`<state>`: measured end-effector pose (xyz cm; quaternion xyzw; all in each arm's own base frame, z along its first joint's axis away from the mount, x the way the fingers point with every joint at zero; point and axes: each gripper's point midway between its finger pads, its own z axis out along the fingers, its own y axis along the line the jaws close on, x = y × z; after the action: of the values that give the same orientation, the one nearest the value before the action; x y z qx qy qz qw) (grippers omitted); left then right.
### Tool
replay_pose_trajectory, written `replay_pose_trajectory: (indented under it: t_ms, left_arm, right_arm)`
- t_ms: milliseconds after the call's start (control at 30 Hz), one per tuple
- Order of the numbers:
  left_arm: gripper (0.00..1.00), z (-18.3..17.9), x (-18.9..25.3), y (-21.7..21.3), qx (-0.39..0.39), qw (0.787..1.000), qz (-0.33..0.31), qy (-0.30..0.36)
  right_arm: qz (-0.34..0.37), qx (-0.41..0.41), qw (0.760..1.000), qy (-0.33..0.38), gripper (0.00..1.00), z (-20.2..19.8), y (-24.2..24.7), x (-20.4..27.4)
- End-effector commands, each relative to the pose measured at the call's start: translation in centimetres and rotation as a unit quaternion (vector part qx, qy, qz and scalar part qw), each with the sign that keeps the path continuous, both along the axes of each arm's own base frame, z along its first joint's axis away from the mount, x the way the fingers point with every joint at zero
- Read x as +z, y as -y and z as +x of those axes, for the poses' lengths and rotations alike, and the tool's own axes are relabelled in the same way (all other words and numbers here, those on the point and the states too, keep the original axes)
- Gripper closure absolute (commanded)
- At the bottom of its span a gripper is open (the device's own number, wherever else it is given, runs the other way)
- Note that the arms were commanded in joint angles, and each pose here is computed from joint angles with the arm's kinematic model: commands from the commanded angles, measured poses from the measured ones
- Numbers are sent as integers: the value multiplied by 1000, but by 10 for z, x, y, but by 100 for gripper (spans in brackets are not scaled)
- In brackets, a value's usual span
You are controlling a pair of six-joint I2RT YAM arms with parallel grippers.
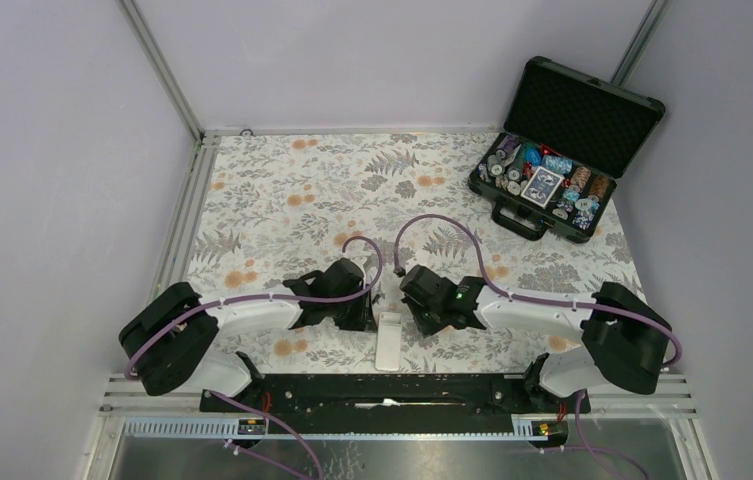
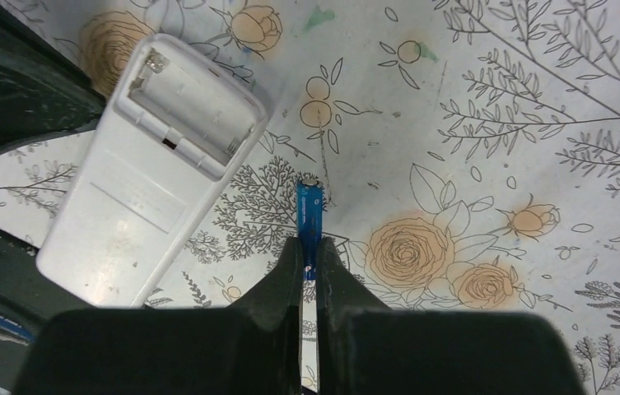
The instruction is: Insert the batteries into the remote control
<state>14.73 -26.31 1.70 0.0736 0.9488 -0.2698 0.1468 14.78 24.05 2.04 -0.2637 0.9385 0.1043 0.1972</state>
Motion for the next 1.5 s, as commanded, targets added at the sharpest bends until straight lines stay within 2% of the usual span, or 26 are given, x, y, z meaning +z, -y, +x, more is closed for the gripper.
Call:
replay_pose_trajectory:
  t_ms: [0,200,633,933,1167,1467]
  left_arm:
    - [79,-2,-15,-14,-3,999,40,-4]
    - [79,0,-10,-20,9,999,41,7]
    - [67,9,17,-49,57,995,49,63]
    - [57,21,38,-76,118,988,3,96]
    - [39,26,56,-91,145,981,-23,124]
    - [18,30,80,-95,167,972,-59,153]
  right_arm:
    - [9,-7,1000,28,100,6,4,20]
    - [22,39,998,47,100,10,-4,35]
    - [35,160,984,67,100,18,-34,56]
    - [37,267,961,69,100,18,-55,57]
    - [17,316,946,73,100,23,-59,53]
    - [-37,336,940,46,100,28,-54,37]
